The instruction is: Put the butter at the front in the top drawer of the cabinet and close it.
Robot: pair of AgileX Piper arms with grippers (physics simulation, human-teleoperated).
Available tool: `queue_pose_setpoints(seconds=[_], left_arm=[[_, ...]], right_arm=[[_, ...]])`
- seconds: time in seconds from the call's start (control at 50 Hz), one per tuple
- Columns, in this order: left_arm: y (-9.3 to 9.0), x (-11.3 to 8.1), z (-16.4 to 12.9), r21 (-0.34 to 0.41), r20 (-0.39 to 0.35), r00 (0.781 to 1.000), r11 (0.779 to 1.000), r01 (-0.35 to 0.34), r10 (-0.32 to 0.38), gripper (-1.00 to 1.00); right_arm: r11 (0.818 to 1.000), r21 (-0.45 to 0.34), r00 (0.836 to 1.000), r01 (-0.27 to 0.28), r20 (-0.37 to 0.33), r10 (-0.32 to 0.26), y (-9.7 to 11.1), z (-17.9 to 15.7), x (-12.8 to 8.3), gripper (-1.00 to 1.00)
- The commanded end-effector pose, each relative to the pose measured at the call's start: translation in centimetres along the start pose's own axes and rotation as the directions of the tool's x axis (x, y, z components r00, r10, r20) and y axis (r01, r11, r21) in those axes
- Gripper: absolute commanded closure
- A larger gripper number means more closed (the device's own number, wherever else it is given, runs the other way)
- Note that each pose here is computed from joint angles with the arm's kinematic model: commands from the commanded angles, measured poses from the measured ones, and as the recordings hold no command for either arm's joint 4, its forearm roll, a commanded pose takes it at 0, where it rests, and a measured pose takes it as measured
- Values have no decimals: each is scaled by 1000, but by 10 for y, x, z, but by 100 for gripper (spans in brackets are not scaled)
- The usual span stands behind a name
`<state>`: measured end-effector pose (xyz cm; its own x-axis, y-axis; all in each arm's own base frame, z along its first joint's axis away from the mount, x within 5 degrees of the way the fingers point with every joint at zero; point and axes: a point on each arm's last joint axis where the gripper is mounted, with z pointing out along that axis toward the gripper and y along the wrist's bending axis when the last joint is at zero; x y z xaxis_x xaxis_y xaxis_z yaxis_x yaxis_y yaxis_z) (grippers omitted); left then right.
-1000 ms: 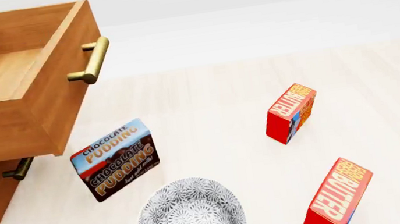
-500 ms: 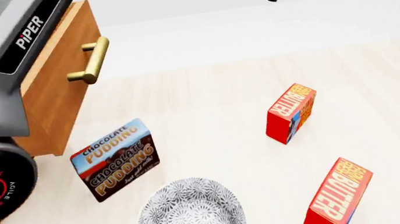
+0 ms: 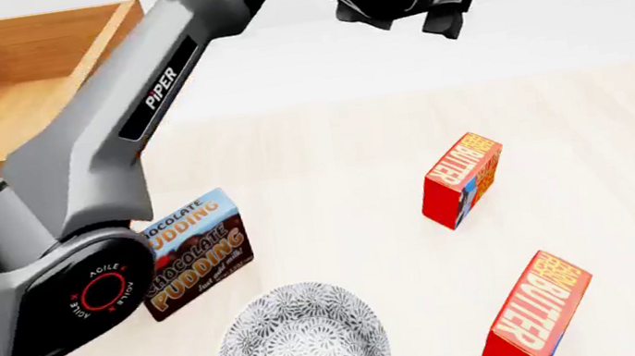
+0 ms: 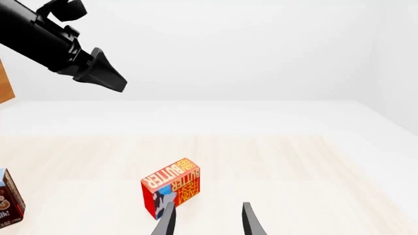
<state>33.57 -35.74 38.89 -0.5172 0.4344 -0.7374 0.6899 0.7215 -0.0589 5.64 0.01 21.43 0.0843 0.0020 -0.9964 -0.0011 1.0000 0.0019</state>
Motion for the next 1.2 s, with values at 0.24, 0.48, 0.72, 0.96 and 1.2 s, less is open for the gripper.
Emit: queue_pose_setpoints(seconds=[0.24, 0.48, 0.72, 0.96, 1.2], left_arm=[[-6, 10, 44, 9, -21, 1000, 1000, -14, 14, -100], [-9, 19, 67, 12, -40, 999, 1000, -2, 3, -100], [-16, 27, 85, 19, -55, 998, 1000, 8, -6, -100], [-18, 33, 98, 21, -65, 998, 1000, 14, -12, -100], [-21, 41, 115, 22, -83, 996, 999, 26, -24, -100]], right_arm=[[1000, 0, 1000, 0, 1, 0, 0, 0, 0, -100], [1000, 0, 1000, 0, 1, 0, 0, 0, 0, -100], [1000, 0, 1000, 0, 1, 0, 0, 0, 0, -100], [1000, 0, 1000, 1, 0, -1, 0, 0, 0, -100], [1000, 0, 1000, 0, 1, 0, 0, 0, 0, -100]])
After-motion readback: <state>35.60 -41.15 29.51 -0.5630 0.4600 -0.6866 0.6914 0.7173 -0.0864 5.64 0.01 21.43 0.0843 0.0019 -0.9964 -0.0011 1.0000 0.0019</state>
